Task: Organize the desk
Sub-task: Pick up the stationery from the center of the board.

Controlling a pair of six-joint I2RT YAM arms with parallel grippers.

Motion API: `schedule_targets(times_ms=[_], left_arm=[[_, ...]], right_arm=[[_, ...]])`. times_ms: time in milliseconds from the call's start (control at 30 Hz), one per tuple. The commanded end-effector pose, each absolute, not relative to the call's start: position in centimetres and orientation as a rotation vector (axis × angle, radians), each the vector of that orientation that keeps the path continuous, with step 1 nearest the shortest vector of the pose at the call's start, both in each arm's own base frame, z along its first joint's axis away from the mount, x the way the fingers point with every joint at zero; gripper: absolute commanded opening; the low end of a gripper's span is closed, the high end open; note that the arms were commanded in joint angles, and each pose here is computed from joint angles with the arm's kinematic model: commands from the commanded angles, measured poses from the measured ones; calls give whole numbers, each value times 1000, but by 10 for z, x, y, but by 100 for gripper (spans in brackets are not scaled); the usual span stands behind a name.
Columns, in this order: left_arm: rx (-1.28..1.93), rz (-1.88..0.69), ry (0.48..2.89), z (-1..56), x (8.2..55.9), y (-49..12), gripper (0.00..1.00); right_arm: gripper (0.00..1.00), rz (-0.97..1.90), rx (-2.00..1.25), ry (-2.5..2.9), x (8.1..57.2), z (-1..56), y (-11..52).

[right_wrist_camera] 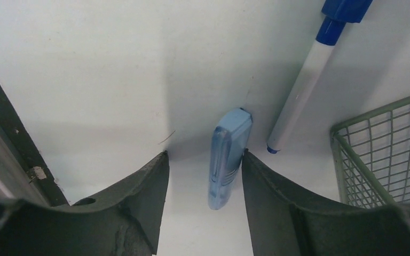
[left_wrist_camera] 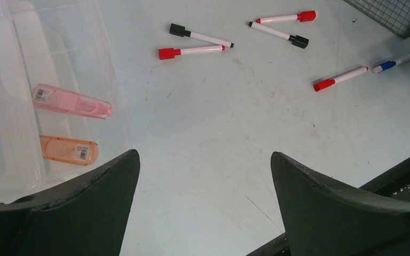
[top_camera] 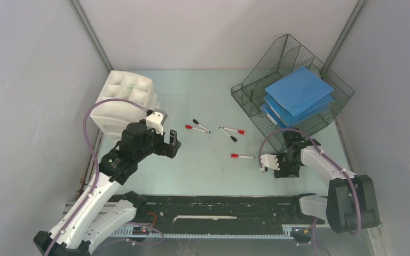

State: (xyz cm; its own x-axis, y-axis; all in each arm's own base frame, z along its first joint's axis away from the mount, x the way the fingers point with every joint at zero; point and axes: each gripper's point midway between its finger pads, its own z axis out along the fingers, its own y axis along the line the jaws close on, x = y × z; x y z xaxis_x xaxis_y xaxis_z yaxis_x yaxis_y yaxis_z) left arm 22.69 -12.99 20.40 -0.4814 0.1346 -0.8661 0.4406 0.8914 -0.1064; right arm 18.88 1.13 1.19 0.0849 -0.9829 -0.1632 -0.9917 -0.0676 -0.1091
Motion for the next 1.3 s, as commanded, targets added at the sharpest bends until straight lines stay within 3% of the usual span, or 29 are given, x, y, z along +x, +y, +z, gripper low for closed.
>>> schedule_targets(times_ms=[0,267,1033,1267], left_arm=[[429,-382,2046,206,228,-129,100],[426,-375,2050,205,229,-128,100],[432,-386,2051,205,228,-130,100],[428,-387,2047,206,228,-129,100]], right_arm=[[59,114,-2139,2035,189,3,14],[54,181,-2118,2061,186,-5,22],[0,277,-2104,1987,171,18,60],[0,376,-2035,1919,169,48,93]])
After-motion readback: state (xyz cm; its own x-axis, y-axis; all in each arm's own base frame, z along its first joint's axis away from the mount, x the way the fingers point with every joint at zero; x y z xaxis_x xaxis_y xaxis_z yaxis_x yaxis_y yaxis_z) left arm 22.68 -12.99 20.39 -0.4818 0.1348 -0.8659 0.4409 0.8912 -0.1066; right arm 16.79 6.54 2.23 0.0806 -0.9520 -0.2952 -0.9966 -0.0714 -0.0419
